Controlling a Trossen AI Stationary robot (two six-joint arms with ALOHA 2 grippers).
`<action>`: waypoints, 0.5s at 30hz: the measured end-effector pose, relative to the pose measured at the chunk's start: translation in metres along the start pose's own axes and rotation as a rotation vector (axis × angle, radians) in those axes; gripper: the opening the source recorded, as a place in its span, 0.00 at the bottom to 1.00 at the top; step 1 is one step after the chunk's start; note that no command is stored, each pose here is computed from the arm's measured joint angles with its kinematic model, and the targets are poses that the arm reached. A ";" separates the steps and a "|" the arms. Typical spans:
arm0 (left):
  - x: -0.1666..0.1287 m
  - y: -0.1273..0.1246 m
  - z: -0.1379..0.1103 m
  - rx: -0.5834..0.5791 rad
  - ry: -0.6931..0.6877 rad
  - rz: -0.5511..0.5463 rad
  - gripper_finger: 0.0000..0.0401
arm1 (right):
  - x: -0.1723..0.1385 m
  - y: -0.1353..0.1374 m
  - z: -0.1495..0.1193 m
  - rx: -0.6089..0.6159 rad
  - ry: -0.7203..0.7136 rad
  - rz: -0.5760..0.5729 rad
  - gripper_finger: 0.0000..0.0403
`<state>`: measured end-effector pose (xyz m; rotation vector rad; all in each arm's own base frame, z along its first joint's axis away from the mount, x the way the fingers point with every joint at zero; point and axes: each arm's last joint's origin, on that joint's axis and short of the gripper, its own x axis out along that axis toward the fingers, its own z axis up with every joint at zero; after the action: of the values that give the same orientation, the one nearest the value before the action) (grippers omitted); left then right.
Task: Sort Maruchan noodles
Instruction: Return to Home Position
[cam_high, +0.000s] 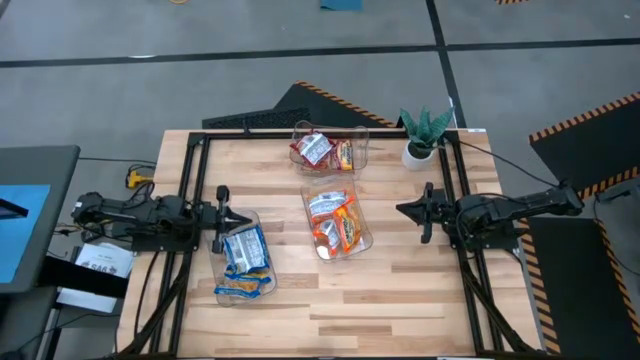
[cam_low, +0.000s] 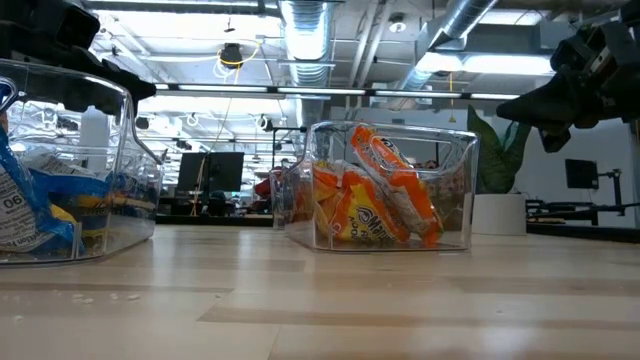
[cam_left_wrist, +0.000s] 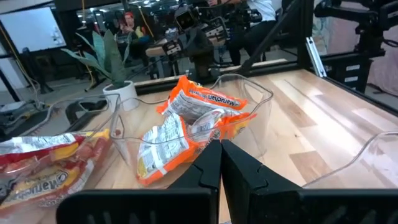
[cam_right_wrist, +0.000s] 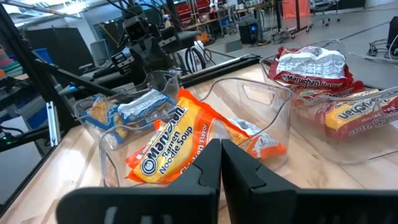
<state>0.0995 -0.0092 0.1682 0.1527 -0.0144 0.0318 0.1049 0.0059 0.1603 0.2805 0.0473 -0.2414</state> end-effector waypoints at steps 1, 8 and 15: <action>0.000 0.000 0.000 0.000 0.000 0.000 0.00 | 0.000 0.000 0.000 0.000 0.000 0.000 0.09; 0.000 0.000 0.000 -0.025 0.000 0.000 0.00 | 0.000 0.000 0.000 0.000 0.001 0.000 0.09; 0.000 0.000 0.000 -0.026 0.001 0.000 0.00 | 0.000 0.000 0.000 -0.001 0.002 -0.001 0.10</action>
<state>0.0996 -0.0092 0.1677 0.1270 -0.0136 0.0315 0.1049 0.0059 0.1600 0.2798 0.0495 -0.2418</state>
